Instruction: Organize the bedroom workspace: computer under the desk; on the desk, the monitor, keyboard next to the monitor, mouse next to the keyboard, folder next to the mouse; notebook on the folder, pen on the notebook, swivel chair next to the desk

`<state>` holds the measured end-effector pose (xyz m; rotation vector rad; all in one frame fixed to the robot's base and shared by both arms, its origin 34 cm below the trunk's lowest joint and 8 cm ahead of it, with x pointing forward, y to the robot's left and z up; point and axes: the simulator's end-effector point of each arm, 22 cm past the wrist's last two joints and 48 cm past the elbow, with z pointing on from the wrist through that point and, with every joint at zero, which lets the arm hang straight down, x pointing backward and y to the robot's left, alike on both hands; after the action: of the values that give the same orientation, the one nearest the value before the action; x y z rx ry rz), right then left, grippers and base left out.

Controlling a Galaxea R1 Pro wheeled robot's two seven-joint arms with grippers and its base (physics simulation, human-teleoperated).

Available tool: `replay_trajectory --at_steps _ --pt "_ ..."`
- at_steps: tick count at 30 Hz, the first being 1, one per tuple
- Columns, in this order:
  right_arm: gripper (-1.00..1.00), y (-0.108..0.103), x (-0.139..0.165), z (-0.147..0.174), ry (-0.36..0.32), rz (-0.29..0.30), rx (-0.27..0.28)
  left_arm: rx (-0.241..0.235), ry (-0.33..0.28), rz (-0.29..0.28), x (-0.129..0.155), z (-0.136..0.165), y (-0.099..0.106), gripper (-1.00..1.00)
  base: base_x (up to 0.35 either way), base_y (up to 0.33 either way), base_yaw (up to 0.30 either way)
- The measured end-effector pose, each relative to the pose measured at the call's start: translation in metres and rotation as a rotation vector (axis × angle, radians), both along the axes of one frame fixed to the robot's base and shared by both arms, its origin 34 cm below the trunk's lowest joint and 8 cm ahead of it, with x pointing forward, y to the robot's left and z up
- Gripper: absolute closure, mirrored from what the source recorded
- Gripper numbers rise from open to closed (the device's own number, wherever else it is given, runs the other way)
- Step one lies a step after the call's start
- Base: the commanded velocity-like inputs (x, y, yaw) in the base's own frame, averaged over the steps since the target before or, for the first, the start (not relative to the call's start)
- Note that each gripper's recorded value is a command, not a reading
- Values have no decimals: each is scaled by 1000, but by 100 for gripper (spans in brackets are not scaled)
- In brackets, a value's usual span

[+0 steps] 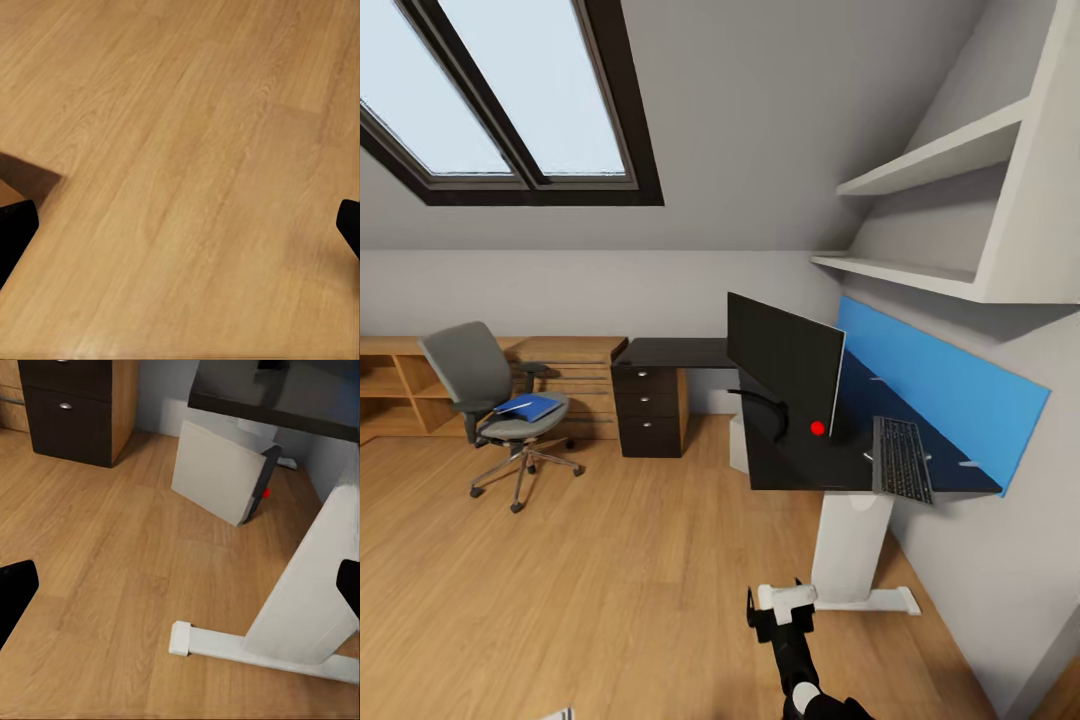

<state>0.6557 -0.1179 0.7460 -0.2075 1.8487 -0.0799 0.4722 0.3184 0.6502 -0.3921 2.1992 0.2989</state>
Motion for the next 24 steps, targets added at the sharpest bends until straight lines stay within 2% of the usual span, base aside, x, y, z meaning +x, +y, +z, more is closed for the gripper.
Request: replay_trajectory --at_steps 8,12,13,18,19,21,24 --pt "-100 2 1 2 73 0 -20 -6 4 8 -1 10 2 -100 0 -16 0" --pt "-100 -5 4 5 119 -38 -1 -5 4 11 -1 16 3 -100 0 -2 0" --pt "-100 -13 9 7 159 -74 26 -5 4 12 -1 18 3 -100 0 0 0" --pt "-100 -26 18 19 219 -107 55 -4 4 14 -2 25 4 -100 0 0 0" --pt "-100 -34 22 26 280 -132 85 -3 4 14 -2 26 4 -100 0 0 0" --pt "-100 -38 23 31 315 -158 113 -3 4 15 -2 29 4 -100 0 0 0" --pt "-100 -50 21 42 369 -235 163 -4 4 16 -3 33 5 -100 0 0 0"
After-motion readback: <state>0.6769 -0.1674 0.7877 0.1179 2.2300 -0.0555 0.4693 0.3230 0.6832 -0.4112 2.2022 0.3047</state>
